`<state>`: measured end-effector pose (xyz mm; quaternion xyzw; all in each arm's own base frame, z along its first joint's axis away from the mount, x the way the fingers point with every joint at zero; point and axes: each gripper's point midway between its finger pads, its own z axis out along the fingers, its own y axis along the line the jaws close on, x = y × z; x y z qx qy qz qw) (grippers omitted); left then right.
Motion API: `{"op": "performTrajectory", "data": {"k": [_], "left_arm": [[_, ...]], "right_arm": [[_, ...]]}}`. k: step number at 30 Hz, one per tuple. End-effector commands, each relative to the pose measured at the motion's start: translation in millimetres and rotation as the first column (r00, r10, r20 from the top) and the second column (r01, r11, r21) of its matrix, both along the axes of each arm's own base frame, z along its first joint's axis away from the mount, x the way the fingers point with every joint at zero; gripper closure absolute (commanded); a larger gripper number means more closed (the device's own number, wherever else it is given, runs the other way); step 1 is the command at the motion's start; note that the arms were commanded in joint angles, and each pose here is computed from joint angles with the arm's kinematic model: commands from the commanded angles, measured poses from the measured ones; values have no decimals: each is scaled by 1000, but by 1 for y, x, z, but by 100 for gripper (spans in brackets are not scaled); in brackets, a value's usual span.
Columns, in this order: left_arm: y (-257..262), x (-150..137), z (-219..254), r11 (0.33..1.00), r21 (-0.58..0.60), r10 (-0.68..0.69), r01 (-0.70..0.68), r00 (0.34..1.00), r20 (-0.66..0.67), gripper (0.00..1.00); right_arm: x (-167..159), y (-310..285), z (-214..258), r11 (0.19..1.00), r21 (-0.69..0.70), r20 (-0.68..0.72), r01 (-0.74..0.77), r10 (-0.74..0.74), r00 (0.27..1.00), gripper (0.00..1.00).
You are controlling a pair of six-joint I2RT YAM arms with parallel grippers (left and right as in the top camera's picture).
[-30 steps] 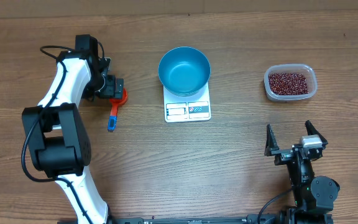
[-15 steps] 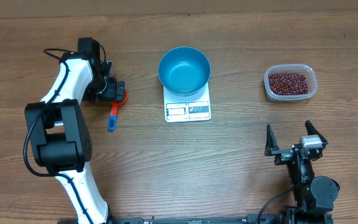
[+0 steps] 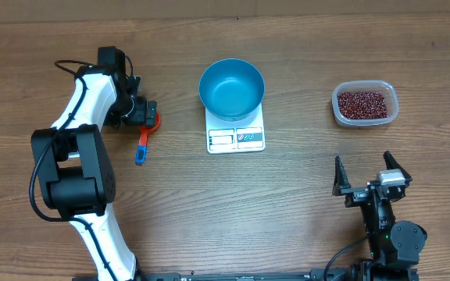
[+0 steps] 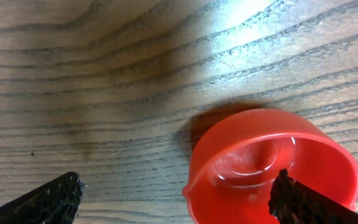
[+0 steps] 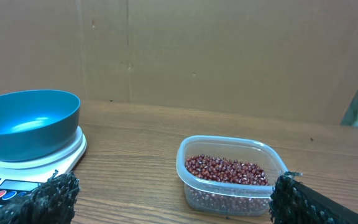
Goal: Scoop item into bowl and weigh 150g on scale
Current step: 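Lower the left gripper and close it on the red scoop's rim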
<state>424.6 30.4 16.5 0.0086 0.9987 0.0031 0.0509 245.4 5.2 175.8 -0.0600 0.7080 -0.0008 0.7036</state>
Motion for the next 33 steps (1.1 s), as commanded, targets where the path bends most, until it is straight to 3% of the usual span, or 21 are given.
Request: {"op": "performTrajectory", "data": {"k": [1, 33], "left_arm": [[3, -2, -5, 1000, 15, -20, 20, 1000, -14, 0], [6, -3, -18, 999, 38, -15, 17, 999, -37, 0]], "right_arm": [[0, 1, -2, 1000, -1, 4, -3, 3, 1000, 0], [0, 1, -2, 1000, -1, 4, -3, 3, 1000, 0]]}}
